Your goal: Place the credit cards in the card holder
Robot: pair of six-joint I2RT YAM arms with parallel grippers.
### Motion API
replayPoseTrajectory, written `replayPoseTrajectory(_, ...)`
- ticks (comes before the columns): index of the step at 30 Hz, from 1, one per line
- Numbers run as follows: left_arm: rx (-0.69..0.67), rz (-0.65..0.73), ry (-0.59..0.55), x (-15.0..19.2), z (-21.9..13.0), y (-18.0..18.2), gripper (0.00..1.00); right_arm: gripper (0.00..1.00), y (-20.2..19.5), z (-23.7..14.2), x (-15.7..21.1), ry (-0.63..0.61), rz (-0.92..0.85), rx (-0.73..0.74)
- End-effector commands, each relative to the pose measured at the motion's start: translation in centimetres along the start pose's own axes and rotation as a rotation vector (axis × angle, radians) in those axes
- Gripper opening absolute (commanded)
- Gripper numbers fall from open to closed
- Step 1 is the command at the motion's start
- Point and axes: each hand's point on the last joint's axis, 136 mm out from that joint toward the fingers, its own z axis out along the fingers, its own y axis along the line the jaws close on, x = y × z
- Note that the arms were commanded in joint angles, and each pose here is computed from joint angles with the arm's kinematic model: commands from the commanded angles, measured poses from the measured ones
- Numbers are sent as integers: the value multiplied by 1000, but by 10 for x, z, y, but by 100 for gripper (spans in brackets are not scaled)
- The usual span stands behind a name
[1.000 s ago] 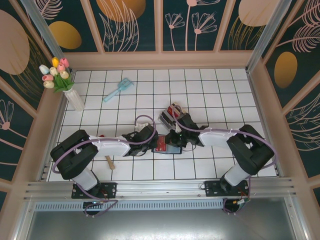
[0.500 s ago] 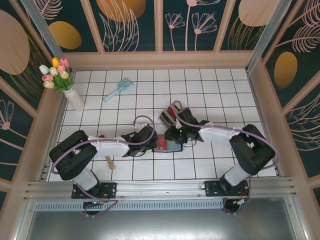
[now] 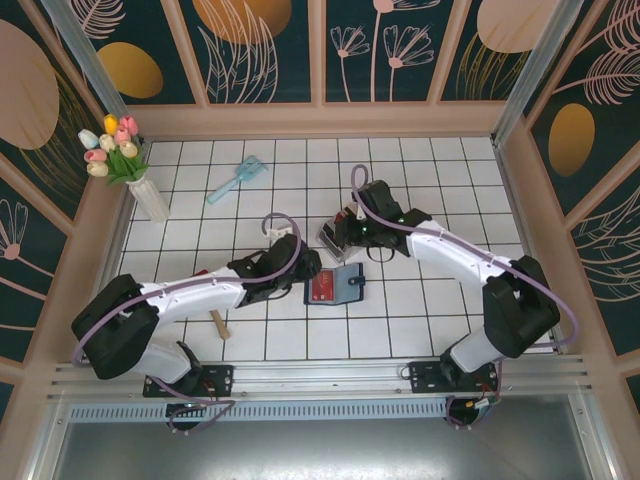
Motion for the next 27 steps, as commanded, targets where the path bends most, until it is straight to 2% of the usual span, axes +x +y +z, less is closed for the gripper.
replayPoseTrajectory(1, 7, -51, -37, -29, 5, 1, 54, 36, -20, 6, -8, 15, -143, 136)
replayPoseTrajectory(6, 119, -197, -47, -64, 27, -9, 58, 36, -16, 21, -14, 42, -243, 140)
replayPoseTrajectory(12, 175, -256, -35, -88, 57, -25, 67, 36, -7, 41, -13, 75, -336, 143)
replayPoseTrajectory(21, 160, -418, 23, -77, 94, 4, 56, 38, -19, 62, -6, 98, -443, 272)
replayPoseTrajectory(27, 185, -426, 48, -73, 102, 2, 53, 40, -24, 70, 0, 108, -481, 316)
